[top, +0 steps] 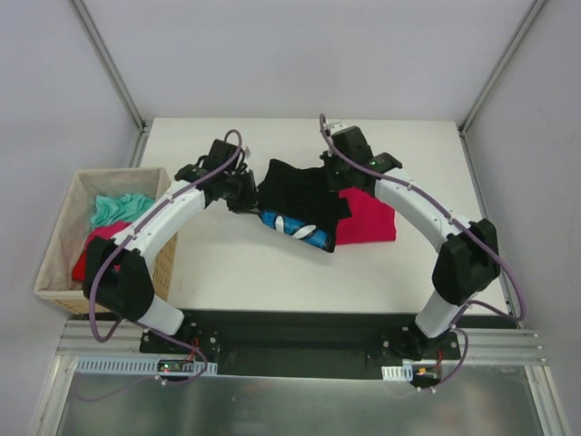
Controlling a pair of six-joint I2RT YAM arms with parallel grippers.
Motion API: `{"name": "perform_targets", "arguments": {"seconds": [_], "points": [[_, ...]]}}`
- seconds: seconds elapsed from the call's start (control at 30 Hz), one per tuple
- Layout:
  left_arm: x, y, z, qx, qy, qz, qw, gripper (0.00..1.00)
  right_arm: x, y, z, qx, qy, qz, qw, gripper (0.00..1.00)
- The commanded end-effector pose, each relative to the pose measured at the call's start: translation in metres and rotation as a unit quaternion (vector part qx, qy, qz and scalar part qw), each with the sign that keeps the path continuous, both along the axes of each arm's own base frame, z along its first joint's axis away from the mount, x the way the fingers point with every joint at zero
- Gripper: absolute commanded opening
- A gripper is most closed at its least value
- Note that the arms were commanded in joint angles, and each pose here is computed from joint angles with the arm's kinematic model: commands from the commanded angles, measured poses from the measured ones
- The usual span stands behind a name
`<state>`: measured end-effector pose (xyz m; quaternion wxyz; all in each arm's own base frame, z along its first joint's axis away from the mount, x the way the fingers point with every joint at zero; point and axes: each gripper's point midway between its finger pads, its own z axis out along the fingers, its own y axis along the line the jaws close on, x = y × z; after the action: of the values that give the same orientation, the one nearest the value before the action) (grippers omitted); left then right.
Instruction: Fold and stack the t-shirts
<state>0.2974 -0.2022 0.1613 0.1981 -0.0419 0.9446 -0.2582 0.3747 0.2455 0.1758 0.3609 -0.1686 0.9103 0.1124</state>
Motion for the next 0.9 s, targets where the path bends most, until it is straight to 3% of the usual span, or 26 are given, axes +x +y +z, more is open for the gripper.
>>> {"name": "perform_targets", "arguments": {"seconds": [0.0, 0.3, 0.87], "points": [[0.01, -0.037, 0.02, -0.024, -0.022, -0.036, 0.999, 0.13, 0.027, -0.044, 0.025, -0.024, -0.023, -0.027, 0.999, 0.01], [0.009, -0.089, 0.011, -0.03, -0.007, -0.087, 0.996, 0.12, 0.05, -0.1, 0.015, -0.02, 0.008, -0.069, 0.997, 0.01], [-0.003, -0.167, 0.014, -0.052, -0.001, -0.154, 0.987, 0.12, 0.078, -0.128, 0.004, 0.027, 0.05, -0.084, 0.995, 0.01]]}}
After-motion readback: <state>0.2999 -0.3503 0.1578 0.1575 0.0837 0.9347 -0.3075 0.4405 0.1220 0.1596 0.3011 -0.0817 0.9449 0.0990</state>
